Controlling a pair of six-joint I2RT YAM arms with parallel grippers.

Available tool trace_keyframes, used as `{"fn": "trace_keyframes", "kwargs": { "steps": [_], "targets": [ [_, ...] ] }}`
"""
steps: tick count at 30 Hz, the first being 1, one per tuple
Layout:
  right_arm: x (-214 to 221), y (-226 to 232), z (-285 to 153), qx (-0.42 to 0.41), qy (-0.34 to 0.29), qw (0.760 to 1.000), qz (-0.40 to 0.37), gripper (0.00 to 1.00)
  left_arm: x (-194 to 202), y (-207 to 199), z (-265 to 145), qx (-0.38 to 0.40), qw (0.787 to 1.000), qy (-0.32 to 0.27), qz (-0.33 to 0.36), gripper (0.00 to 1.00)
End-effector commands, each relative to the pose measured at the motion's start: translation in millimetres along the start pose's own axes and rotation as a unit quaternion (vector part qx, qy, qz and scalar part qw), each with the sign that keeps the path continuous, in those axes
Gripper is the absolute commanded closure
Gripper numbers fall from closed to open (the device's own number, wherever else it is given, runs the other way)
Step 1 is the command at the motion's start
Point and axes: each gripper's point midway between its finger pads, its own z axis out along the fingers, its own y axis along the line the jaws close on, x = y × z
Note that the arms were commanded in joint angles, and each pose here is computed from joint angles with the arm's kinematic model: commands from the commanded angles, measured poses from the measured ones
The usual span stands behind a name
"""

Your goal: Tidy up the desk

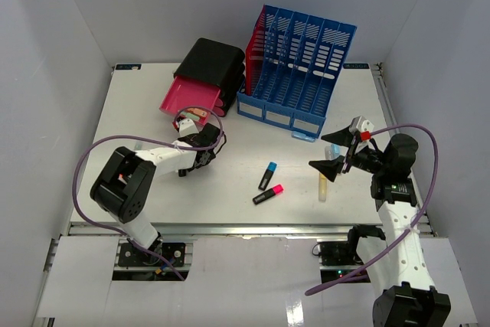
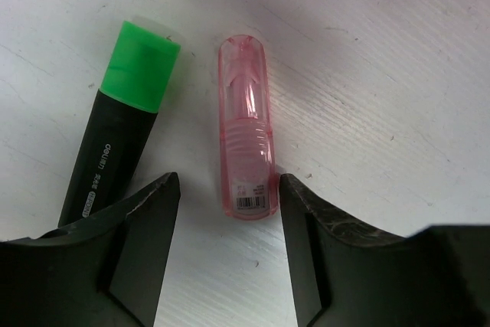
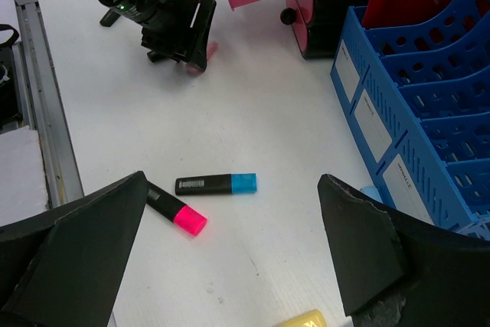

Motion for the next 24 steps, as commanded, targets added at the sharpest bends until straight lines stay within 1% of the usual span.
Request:
{"fn": "trace_keyframes", "kwargs": {
  "steps": [1,2,5,6,11,13,14,17,19,21,24],
  "targets": [
    [-6,2,-2,-0.003,-0.010,1.000,-0.019,0.02,2,-6,7,0.002,1.000,-0.002,-0.003,0.44],
    [-6,2,-2,-0.003,-0.011,1.000,-0.020,0.02,4,-6,8,0.002,1.000,-0.001,-0.003,0.49],
    [-6,2,-3,-0.001,-0.012,1.000,-0.022,0.02,9,-3,9,0.002,1.000,0.004,-0.005,0.57],
    [-7,2,-3,-0.001,-0.013,1.000,-0.025,0.02,10,-2,9,0.003,1.000,0.006,-0.005,0.62],
    [-6,3,-4,-0.002,-0.014,1.000,-0.025,0.02,11,5,2,0.012,1.000,0.006,-0.007,0.73],
    [-6,3,-5,-0.002,-0.014,1.000,-0.026,0.02,10,6,-5,0.026,1.000,0.008,-0.009,0.81],
    [-7,3,-5,-0.001,-0.015,0.999,-0.028,0.02,10,5,-9,0.035,0.999,0.008,-0.010,0.87],
    [-6,3,-6,0.001,-0.015,0.999,-0.031,0.02,6,6,-30,0.071,0.997,0.005,-0.013,0.94],
    [-7,3,-6,0.003,-0.015,0.999,-0.033,0.02,6,4,-43,0.098,0.995,0.011,-0.013,0.98],
    [-7,2,-7,0.006,-0.016,0.999,-0.036,0.02,3,4,-59,0.130,0.991,0.014,-0.016,1.00],
    [-8,1,-8,0.009,-0.016,0.999,-0.037,0.02,-9,5,-89,0.177,0.983,0.012,-0.035,1.00]
  ]
}}
